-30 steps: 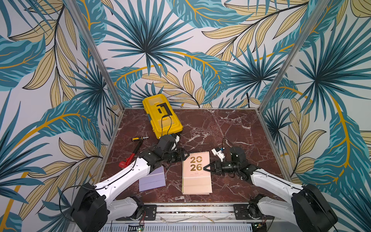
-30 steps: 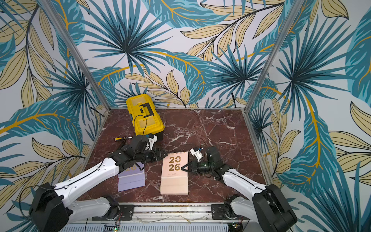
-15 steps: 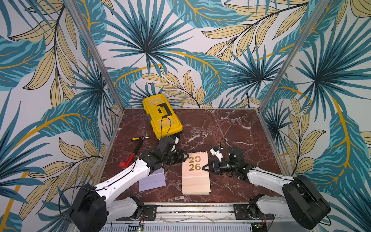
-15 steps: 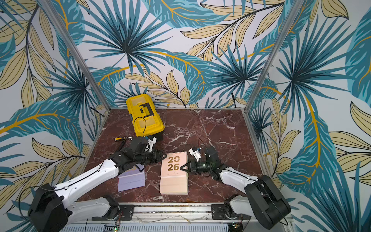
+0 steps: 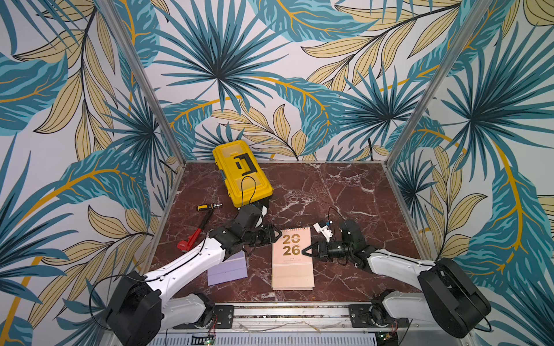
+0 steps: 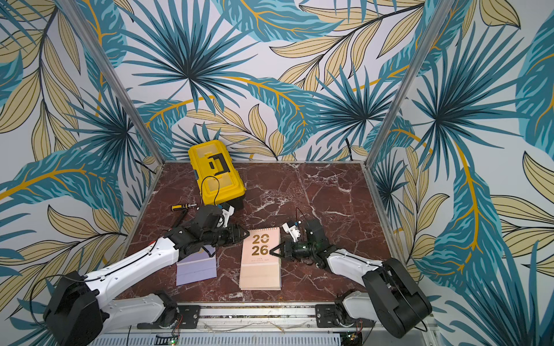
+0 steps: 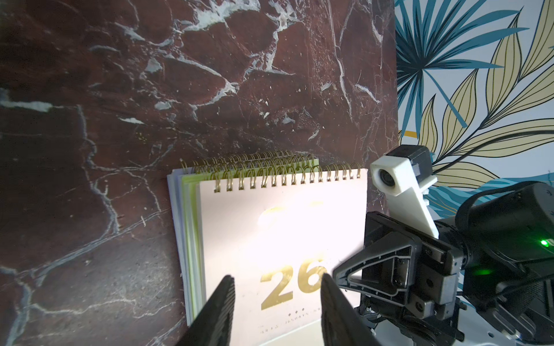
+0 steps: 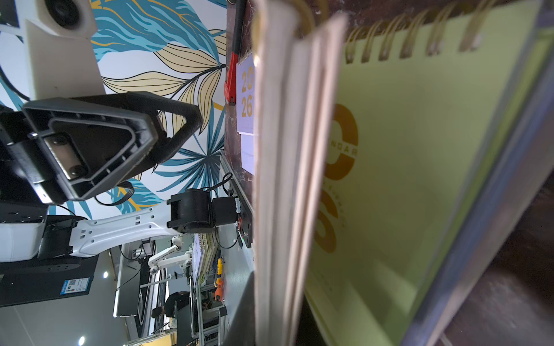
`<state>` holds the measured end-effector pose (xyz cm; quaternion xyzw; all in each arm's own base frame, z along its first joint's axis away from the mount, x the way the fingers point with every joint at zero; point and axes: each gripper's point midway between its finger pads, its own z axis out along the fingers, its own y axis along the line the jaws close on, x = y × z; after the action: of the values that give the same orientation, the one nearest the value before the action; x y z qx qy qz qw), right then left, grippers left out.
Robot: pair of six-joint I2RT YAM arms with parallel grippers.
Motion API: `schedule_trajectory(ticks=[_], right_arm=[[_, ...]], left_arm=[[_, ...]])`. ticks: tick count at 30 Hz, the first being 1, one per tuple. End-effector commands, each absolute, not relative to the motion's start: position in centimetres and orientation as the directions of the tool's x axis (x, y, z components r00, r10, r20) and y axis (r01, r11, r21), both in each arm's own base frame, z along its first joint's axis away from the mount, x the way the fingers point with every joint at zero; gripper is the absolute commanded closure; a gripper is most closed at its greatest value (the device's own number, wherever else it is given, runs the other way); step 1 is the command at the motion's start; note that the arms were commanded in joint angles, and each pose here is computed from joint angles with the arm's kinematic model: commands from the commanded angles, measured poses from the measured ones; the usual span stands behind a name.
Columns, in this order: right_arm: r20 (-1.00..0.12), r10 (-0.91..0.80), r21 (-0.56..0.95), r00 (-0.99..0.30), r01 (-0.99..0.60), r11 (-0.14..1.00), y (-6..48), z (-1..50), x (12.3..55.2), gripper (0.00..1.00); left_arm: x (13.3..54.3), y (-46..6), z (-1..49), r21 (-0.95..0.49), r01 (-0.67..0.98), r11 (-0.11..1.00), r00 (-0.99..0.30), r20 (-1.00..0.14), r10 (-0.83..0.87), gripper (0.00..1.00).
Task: Stack the calendars
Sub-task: Place the calendar at the calendar.
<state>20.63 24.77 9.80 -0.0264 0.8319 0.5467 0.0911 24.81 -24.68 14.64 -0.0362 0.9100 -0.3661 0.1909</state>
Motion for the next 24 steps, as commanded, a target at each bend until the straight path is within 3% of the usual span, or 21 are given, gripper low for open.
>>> schedule_trajectory(ticks=[1, 7, 15, 24], right_arm=[[-0.168, 0.042, 0.881, -0.985, -0.131, 0.455, 24.3, 8.2, 20.1, 0.86], [-0.171, 0.016, 0.837, -0.985, -0.137, 0.529, 23.6, 8.1, 19.9, 0.63], [-0.194, 0.001, 0.787, -0.981, -0.155, 0.598, 22.7, 8.8, 19.9, 0.42], [-0.224, 0.036, 0.666, -0.974, -0.126, 0.735, 19.9, 9.1, 19.9, 0.34]], left_arm=[[24.8, -24.6, 13.8, -0.673, 0.07, 0.736, -0.925, -0.319, -0.204, 0.52], [24.8, -24.4, 13.5, -0.669, 0.064, 0.741, -0.926, -0.317, -0.206, 0.52], [24.7, -24.0, 12.5, -0.656, 0.047, 0.754, -0.929, -0.306, -0.209, 0.52], [24.6, -24.0, 11.3, -0.65, 0.029, 0.76, -0.935, -0.285, -0.208, 0.47]])
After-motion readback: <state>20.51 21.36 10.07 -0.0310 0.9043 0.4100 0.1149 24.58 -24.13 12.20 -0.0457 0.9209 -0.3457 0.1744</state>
